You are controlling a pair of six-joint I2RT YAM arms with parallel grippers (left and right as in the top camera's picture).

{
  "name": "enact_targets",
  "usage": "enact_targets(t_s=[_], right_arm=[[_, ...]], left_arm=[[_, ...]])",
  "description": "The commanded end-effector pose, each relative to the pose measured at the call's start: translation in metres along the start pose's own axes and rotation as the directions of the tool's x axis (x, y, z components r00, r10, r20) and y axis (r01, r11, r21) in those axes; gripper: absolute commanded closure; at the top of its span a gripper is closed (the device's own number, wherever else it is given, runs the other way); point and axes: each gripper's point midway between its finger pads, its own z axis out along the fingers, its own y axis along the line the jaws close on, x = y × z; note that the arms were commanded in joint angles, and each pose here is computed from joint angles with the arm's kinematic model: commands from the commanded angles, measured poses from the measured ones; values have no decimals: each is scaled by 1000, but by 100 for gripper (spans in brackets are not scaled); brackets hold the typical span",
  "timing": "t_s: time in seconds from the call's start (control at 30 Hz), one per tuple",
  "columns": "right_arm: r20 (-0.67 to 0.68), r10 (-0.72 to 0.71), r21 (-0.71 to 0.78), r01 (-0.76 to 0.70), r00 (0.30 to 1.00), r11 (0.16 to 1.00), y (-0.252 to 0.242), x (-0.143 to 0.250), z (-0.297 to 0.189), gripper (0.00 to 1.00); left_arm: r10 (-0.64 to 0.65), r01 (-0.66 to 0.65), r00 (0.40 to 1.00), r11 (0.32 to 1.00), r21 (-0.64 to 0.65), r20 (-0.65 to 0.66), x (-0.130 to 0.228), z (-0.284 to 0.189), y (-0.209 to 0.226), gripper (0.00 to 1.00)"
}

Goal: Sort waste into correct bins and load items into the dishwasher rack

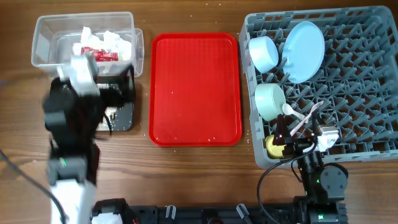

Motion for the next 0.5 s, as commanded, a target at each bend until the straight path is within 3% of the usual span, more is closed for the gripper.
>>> enact_targets(t_s=[0.0, 0.13, 0.47], right_arm=[[9, -17, 4, 17, 1000, 1000, 0, -2, 0, 0], [9, -18, 4, 18, 1000, 1000, 0, -2, 0, 0], [9, -17, 4, 17, 1000, 1000, 0, -2, 0, 0]], left_arm=[[12, -10, 993, 1000, -13, 119, 50, -39, 8, 0], [40, -35, 974, 999, -26, 221, 83, -60, 16, 0], [48, -36, 964, 998, -51, 261, 114, -61, 29, 0]])
